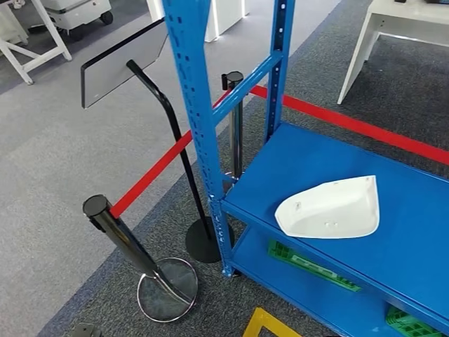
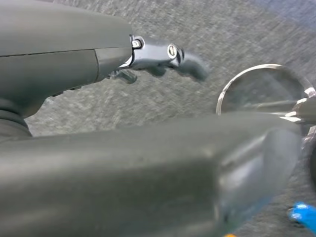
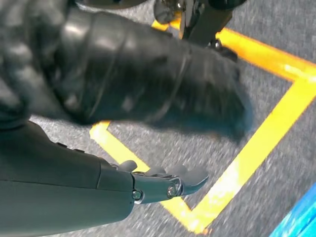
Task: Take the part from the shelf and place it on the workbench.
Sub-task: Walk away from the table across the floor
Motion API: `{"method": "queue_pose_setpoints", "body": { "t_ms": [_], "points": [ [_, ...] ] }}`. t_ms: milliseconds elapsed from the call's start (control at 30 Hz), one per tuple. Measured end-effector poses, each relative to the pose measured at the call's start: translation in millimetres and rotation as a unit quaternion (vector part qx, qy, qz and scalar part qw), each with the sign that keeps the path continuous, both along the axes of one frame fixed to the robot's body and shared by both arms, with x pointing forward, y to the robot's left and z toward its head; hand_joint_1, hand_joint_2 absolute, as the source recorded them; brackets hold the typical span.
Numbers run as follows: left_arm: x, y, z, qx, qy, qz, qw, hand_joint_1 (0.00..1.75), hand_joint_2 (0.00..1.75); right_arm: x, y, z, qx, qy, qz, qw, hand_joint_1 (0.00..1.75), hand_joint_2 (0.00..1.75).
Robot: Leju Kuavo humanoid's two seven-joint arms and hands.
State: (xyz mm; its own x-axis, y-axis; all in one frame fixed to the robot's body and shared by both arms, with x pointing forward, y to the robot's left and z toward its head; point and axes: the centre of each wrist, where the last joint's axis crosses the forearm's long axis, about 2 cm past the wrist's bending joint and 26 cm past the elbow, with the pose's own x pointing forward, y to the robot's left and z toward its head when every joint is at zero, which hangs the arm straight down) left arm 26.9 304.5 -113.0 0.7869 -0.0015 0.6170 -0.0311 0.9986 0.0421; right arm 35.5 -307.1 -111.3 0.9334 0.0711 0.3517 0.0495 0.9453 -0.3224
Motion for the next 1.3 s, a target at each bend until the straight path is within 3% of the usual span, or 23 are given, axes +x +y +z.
{"method": "queue_pose_setpoints", "body": {
  "t_ms": [333, 567, 833, 1300],
  "points": [
    [-2.1, -8, -0.3, -0.027, -0.005, 0.004, 1.000, 0.00, 0.00, -4, -3, 0, -0.001, 0.015, 0.004, 1.000, 0.00, 1.75],
    [3.1, 13, 0.7, -0.009, -0.015, 0.011, 1.000, 0.00, 0.00, 2, 16, 0, 0.023, -0.006, 0.021, 0.999, 0.00, 1.75],
    [-0.4, -15, -0.2, -0.041, -0.014, 0.012, 0.999, 0.00, 0.00, -10, -3, -1, 0.007, 0.006, 0.024, 1.000, 0.00, 1.75],
    [-2.1, -19, -0.3, -0.045, -0.015, 0.013, 0.999, 0.00, 0.00, -12, -12, -1, 0.000, 0.003, 0.022, 1.000, 0.00, 1.75]
  ]
}}
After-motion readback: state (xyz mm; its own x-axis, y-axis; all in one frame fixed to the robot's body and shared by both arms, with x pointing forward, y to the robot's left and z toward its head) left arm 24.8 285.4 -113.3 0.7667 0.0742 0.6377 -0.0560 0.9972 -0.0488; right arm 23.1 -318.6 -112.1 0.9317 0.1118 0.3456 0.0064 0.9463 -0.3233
